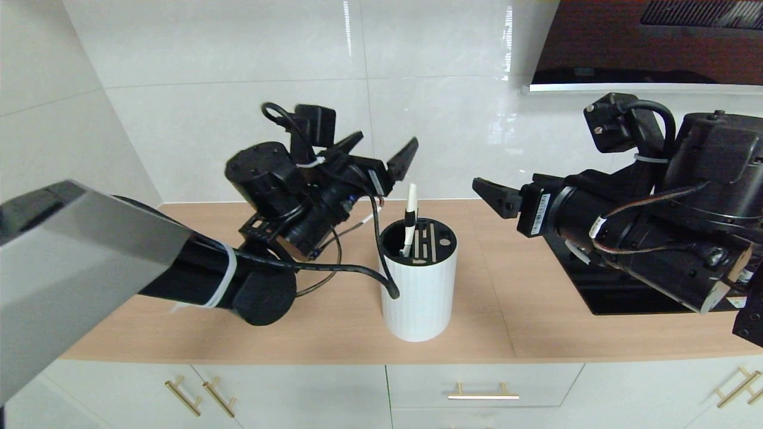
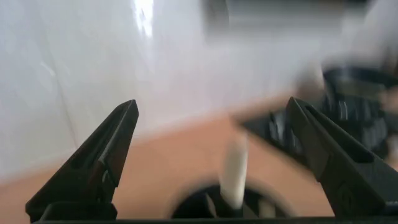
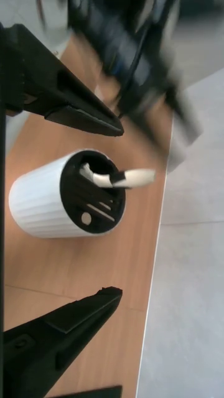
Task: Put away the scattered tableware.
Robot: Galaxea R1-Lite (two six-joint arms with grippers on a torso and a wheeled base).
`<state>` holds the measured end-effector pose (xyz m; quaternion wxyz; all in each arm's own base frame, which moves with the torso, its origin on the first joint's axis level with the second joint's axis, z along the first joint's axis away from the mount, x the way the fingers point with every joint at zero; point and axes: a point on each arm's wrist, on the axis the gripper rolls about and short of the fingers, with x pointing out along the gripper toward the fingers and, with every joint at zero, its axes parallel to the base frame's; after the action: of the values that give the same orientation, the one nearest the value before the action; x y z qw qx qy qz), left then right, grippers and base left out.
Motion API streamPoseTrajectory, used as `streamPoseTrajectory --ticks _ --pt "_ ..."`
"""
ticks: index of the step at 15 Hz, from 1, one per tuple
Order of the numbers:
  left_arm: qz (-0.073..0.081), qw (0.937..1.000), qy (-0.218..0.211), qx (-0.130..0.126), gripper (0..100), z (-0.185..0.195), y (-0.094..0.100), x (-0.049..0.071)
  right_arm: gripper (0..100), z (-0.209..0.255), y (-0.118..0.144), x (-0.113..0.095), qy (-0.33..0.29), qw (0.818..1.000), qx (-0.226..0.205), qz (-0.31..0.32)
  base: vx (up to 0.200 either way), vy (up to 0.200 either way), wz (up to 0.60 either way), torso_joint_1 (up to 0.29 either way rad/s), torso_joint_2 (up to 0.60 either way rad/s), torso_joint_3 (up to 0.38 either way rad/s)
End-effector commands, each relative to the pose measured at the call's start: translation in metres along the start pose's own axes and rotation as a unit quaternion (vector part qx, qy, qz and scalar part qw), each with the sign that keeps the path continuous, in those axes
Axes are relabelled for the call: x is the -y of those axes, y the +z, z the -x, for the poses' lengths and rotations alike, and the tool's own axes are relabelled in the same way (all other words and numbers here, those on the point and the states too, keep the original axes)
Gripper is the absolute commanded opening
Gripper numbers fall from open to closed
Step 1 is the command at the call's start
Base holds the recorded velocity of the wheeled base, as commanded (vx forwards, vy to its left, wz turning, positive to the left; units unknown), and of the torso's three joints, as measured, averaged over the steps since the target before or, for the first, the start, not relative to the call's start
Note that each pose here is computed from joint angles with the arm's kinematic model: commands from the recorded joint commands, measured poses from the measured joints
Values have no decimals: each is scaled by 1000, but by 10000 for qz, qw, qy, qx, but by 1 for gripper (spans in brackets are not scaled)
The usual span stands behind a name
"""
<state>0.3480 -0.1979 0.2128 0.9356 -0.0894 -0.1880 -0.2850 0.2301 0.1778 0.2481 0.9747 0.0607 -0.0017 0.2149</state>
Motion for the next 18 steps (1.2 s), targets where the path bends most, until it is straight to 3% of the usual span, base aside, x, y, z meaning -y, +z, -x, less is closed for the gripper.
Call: streamPoseTrajectory --ticks 1,2,3,4,6,8,9,10,11,12,14,16,18 --pt "154 9949 -19 992 100 16 73 5 100 6 4 3 -83 9999 78 -15 0 0 0 0 0 0" --pt "192 9912 123 1307 100 29 90 -3 100 12 6 7 -178 9998 126 -23 0 0 0 0 0 0" --pt "85 9888 390 1436 100 50 101 -18 100 22 12 13 -234 9994 239 -61 0 0 0 0 0 0" --pt "-120 9890 753 1271 100 77 105 -38 100 32 14 23 -384 9989 274 -80 0 0 0 0 0 0" --pt "-428 9856 1387 864 100 134 110 -65 100 65 14 49 -810 9960 380 -51 0 0 0 0 0 0" --pt "-561 9829 1679 507 100 174 107 -73 100 96 7 63 -1016 9941 391 -23 0 0 0 0 0 0" --pt "-565 9814 1830 138 100 212 101 -67 100 124 -4 77 -1321 9904 405 9 0 0 0 0 0 0" --pt "-539 9807 1878 17 100 228 98 -60 100 139 -9 82 -1486 9880 425 18 0 0 0 0 0 0" --pt "-539 9807 1878 17 100 228 98 -60 100 139 -9 82 -1486 9880 425 18 0 0 0 0 0 0" --pt "-509 9800 1924 -15 100 262 99 -41 100 179 -20 90 -1861 9803 660 49 0 0 0 0 0 0" --pt "-387 9803 1937 20 100 289 101 -25 100 213 -26 86 -1877 9776 928 217 0 0 0 0 0 0" --pt "-328 9800 1962 -10 100 308 104 -13 100 239 -33 82 -1884 9771 936 328 0 0 0 0 0 0" --pt "-209 9799 1977 -174 100 350 107 13 100 278 -50 78 -1929 9774 756 411 0 0 0 0 0 0"
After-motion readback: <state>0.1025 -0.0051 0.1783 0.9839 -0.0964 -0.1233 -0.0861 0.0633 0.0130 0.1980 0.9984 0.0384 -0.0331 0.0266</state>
